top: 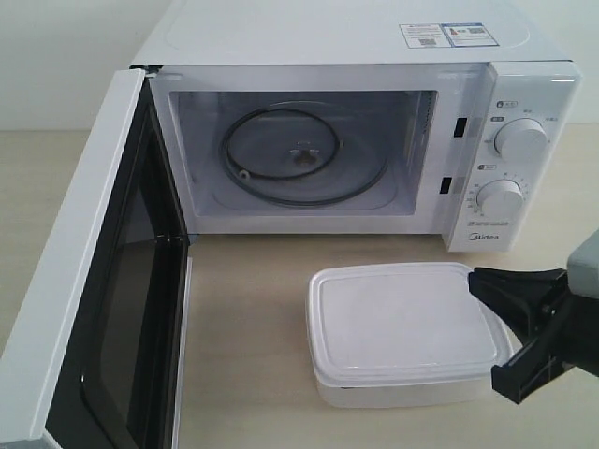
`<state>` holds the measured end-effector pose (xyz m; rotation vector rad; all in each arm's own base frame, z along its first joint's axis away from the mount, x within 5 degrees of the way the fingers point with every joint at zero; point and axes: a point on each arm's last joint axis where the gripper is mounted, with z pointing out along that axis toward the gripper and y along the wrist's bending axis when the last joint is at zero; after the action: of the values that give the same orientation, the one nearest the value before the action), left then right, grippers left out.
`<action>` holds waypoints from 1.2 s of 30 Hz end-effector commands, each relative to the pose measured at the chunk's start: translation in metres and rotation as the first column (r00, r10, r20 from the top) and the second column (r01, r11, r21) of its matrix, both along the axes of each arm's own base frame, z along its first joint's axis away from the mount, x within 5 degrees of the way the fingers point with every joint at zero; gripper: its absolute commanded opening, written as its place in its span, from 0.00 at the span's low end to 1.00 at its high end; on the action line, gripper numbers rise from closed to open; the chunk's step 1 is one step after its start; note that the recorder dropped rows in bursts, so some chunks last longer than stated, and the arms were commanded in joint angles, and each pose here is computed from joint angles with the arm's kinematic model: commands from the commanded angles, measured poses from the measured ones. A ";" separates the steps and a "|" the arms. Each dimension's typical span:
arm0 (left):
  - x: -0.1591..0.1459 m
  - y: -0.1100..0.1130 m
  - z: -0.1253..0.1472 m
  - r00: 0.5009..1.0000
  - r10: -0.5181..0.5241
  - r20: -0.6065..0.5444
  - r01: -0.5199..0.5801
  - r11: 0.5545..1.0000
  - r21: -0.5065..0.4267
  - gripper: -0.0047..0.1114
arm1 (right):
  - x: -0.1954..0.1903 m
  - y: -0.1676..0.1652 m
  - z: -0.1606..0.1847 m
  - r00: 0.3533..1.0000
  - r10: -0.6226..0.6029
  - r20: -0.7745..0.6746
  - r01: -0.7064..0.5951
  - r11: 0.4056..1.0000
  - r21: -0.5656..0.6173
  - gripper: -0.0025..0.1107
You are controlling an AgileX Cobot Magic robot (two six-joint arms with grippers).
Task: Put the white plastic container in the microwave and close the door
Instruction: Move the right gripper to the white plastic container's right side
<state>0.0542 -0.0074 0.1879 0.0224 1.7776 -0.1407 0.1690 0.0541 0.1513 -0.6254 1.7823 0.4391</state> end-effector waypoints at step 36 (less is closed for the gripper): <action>0.000 0.000 -0.001 1.000 0.001 -0.001 -0.001 1.000 0.006 0.08 | -0.023 0.010 -0.047 0.907 0.250 -0.340 -0.293 0.952 -0.083 0.02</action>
<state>0.0542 -0.0074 0.1879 0.0224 1.7776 -0.1407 0.1446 0.0659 0.1100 -0.9556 2.0377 0.6743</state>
